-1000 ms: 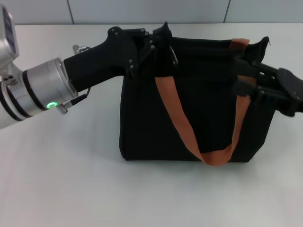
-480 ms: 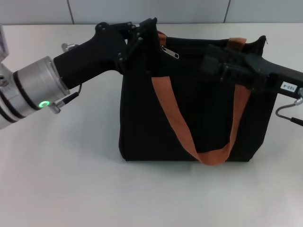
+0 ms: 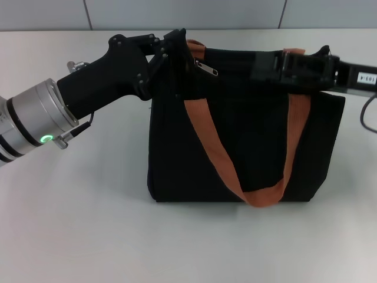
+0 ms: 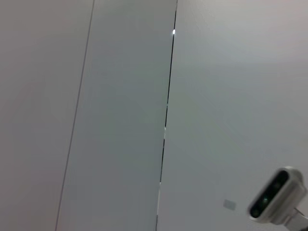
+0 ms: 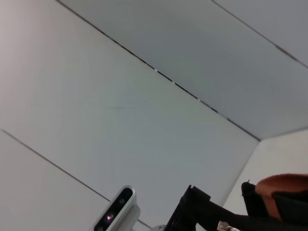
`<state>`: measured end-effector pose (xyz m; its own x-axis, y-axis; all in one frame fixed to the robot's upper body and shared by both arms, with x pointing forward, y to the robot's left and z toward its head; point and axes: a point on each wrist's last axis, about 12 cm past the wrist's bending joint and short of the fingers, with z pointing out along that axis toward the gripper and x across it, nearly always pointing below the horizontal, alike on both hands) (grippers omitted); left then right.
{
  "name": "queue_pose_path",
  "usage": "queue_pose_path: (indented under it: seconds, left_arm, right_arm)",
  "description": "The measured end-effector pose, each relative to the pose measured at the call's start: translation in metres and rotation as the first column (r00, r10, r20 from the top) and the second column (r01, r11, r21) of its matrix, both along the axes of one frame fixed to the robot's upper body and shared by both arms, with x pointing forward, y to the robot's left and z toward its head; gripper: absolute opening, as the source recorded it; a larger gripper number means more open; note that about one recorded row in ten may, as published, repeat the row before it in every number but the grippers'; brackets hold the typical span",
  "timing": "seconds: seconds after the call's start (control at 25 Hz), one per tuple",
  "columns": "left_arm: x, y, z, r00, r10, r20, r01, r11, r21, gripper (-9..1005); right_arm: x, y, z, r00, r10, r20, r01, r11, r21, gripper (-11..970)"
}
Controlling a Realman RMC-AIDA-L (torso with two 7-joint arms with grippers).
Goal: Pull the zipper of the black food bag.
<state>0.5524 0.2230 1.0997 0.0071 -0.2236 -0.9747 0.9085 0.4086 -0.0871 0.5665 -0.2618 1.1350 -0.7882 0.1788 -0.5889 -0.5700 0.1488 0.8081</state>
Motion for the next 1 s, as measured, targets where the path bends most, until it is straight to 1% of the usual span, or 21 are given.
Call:
queue_pose_path:
  seconds: [0.12,0.28,0.44,0.56,1.0]
  left_arm:
    - [-0.001,0.0,0.0,1.0,-0.003,0.009,0.003,1.0,-0.001,21]
    - [-0.004,0.0,-0.002,1.0,-0.002,0.015,0.003,1.0,-0.004,21]
    - [-0.006,0.001,-0.003,1.0,-0.003,0.012,0.003,1.0,-0.007,21]
    - [-0.008,0.002,-0.003,1.0,-0.008,0.015,0.008,1.0,-0.014,21]
    - [-0.015,0.005,-0.007,1.0,0.008,0.024,-0.008,1.0,-0.022,22]
  right_arm:
    - [0.009,0.003,0.01,0.996,0.039,-0.085,-0.04,0.999,-0.018,822]
    - [0.017,0.012,0.018,0.986,0.081,-0.144,-0.087,0.996,-0.033,822]
    - [0.024,0.023,0.025,0.978,0.109,-0.179,-0.119,0.992,-0.048,821]
    - [0.03,0.029,0.027,0.973,0.103,-0.205,-0.119,0.991,-0.066,821]
    - [0.031,0.039,0.02,0.964,0.095,-0.249,-0.125,0.986,-0.107,820]
